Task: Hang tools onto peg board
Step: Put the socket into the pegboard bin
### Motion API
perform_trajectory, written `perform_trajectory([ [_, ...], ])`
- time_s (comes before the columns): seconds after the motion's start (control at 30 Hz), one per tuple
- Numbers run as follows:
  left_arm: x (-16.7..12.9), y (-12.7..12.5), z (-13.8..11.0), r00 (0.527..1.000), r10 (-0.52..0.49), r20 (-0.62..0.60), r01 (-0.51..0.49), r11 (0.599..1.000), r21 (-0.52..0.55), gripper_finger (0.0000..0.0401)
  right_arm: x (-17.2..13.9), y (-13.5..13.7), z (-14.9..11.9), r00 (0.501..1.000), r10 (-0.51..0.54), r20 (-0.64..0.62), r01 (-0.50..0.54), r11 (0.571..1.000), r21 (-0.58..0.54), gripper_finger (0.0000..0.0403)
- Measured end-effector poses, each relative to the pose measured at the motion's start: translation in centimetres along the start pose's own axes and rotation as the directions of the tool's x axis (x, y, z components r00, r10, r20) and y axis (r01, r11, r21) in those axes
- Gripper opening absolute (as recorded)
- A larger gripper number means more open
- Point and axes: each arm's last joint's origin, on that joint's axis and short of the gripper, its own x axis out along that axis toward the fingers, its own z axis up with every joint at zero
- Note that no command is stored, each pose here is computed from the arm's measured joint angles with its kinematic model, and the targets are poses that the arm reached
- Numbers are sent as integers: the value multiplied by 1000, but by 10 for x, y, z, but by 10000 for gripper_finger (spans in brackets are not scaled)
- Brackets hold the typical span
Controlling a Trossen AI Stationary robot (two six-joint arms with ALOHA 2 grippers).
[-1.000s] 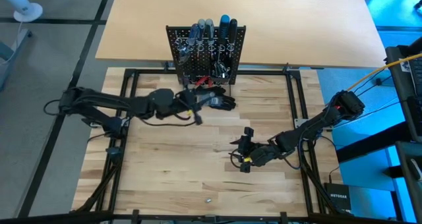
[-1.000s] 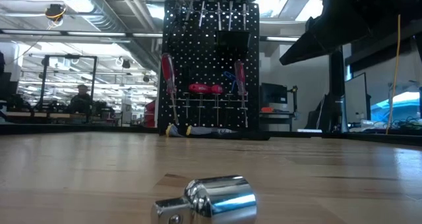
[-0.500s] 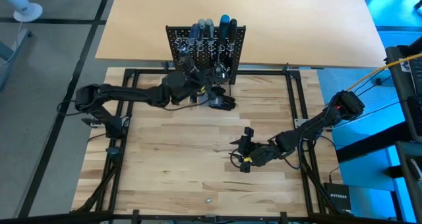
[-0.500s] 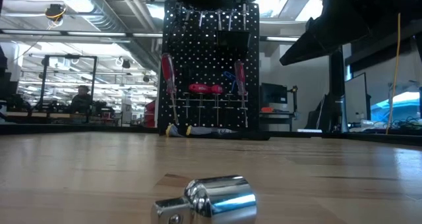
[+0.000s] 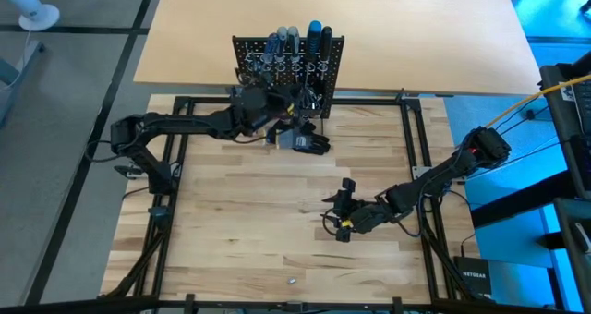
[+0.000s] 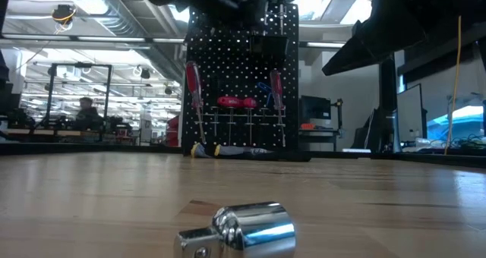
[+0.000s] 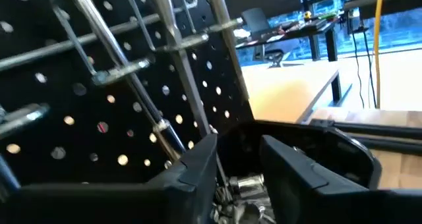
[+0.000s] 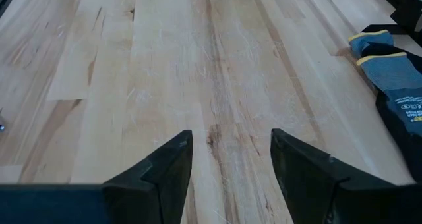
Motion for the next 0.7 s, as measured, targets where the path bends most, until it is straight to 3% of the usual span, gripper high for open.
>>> perform_trajectory([
  [0.13, -5, -5, 3, 1000, -19, 1, 19, 1000, 8, 135, 0, 0, 0, 1000, 0, 0, 0, 1000, 0, 202],
  [0.3, -30, -14, 26, 996, -81, 34, 79, 995, 59, 157, 0, 0, 0, 1000, 0, 0, 0, 1000, 0, 202],
  [0.53, -94, -9, 66, 981, -187, 53, 186, 982, 30, 151, 0, 0, 0, 1000, 0, 0, 0, 1000, 0, 202],
  [0.7, -138, -1, 70, 950, -304, -71, 305, 952, -3, 142, 0, 0, 0, 1000, 8, 0, -8, 1000, 2, 202],
])
